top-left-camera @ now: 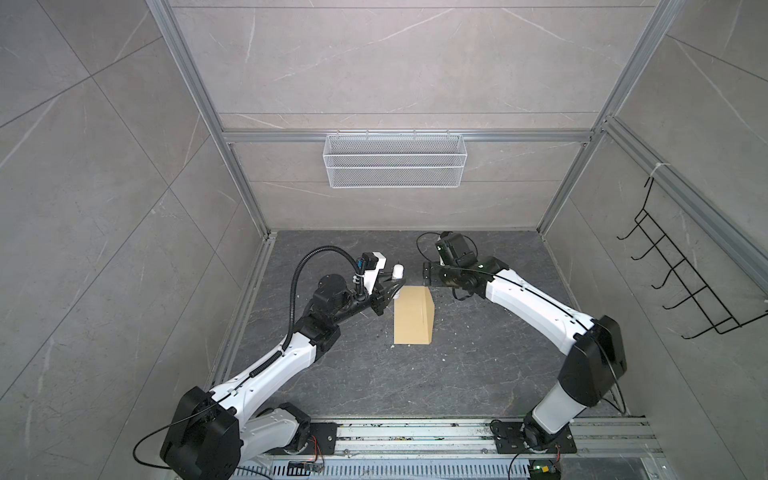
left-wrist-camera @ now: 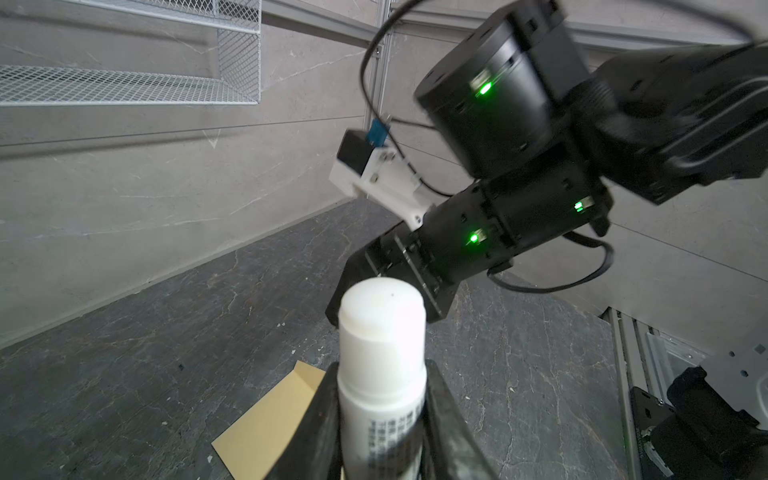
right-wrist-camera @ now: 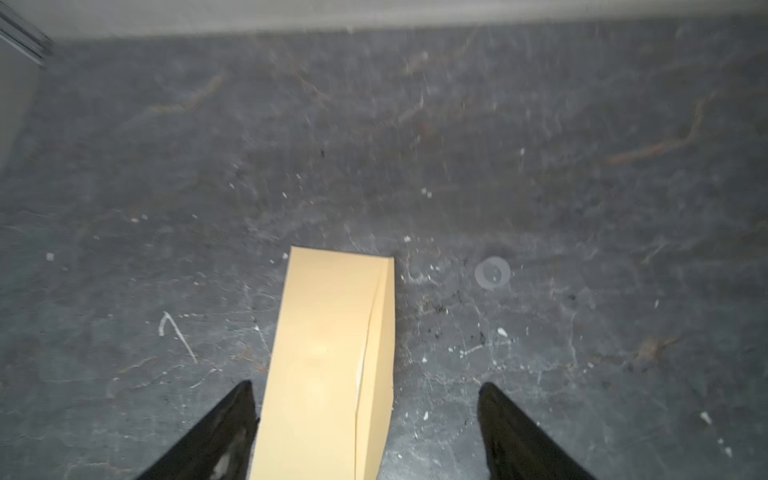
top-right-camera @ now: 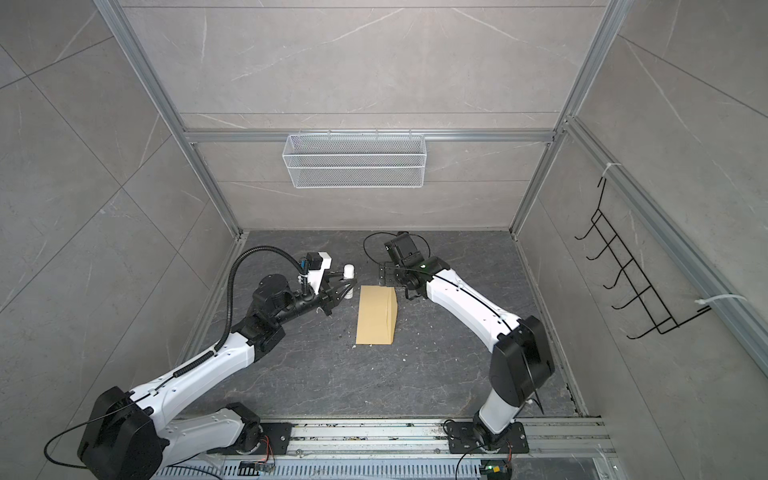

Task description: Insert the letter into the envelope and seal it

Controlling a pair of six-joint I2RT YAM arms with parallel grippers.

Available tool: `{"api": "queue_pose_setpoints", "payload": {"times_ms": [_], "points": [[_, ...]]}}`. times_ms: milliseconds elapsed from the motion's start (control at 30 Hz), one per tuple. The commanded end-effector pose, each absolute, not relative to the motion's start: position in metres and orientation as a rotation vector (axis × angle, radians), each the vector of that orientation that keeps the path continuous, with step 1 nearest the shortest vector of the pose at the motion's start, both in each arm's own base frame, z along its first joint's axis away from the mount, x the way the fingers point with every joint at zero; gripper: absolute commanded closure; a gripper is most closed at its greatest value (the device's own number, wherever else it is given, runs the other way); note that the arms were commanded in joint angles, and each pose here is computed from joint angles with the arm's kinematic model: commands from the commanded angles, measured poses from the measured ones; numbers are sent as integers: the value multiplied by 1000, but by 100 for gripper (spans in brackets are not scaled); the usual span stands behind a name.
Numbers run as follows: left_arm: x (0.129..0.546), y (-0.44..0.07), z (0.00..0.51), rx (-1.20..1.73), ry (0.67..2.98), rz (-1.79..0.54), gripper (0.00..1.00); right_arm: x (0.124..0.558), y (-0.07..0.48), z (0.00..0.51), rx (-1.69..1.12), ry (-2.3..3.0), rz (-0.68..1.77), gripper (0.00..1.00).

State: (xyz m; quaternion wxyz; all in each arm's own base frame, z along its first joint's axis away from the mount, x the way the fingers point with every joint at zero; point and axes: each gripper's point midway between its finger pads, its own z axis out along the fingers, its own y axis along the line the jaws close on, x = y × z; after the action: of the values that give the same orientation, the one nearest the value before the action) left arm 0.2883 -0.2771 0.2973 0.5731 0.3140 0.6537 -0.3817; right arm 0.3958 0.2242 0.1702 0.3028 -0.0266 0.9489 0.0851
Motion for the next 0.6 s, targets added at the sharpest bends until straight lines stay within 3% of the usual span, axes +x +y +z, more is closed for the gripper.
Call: {"api": "queue_pose_setpoints", "payload": {"times_ms": [0, 233, 567], "points": [[285, -281, 330, 758, 1421, -907, 100, 387, 219, 141, 36, 2660, 246, 17], [285, -282, 327, 748, 1434, -932, 100, 397, 230, 99, 156, 2739, 397, 33], [284, -280, 323, 744, 1441, -927, 100, 396, 228, 53, 255, 2815, 394, 53]]}}
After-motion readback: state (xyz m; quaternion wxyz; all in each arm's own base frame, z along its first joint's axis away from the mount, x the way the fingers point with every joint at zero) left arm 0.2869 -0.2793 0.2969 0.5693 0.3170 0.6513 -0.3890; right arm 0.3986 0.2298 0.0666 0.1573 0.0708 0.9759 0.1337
